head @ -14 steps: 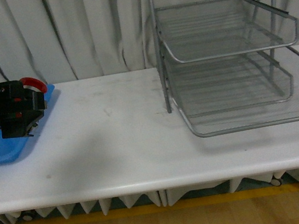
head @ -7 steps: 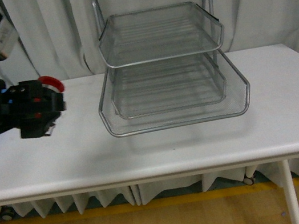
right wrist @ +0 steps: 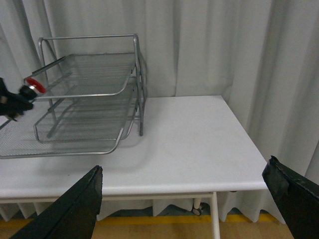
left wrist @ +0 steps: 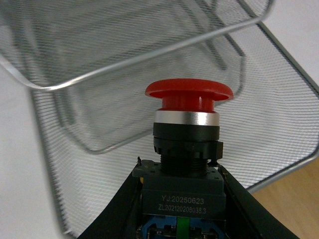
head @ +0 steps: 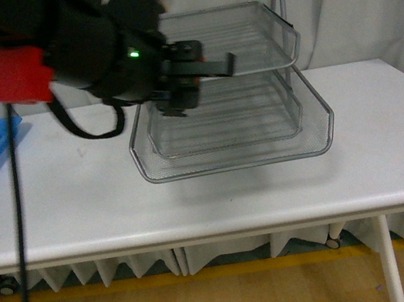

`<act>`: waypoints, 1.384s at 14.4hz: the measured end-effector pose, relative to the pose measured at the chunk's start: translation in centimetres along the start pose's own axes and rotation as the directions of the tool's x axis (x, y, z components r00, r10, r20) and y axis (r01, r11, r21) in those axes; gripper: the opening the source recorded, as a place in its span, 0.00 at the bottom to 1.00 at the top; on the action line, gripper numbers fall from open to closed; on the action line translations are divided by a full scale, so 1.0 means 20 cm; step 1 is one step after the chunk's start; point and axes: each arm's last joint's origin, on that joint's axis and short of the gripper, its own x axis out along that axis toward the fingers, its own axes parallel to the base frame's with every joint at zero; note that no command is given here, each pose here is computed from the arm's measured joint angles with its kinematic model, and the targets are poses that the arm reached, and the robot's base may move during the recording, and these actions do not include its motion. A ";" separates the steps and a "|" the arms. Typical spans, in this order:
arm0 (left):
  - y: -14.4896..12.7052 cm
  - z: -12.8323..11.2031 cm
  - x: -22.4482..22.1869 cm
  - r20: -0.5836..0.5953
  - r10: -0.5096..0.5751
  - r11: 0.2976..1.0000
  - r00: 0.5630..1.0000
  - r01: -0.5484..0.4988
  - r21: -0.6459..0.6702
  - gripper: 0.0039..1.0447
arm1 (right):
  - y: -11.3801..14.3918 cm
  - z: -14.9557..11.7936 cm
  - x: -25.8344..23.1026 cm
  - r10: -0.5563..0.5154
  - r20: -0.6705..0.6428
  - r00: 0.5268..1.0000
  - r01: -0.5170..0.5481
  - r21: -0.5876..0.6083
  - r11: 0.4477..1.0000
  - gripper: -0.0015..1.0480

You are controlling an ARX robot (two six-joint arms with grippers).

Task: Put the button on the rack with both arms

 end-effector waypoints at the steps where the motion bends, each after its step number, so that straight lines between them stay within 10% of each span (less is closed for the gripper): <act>1: -0.10 0.01 0.07 -0.032 -0.037 0.999 0.999 0.038 0.039 0.34 | 0.00 0.00 0.00 0.000 0.000 1.000 0.000 0.000 1.000 0.94; 15: -0.23 0.18 0.64 -0.227 0.021 0.997 0.974 -0.003 0.079 0.34 | 0.00 0.00 0.00 0.000 0.000 1.000 0.000 0.000 1.000 0.94; 20: -0.20 0.19 0.63 -0.168 0.009 1.000 0.986 -0.010 -0.006 0.96 | 0.00 0.00 0.00 0.000 0.000 1.000 0.000 0.000 1.000 0.94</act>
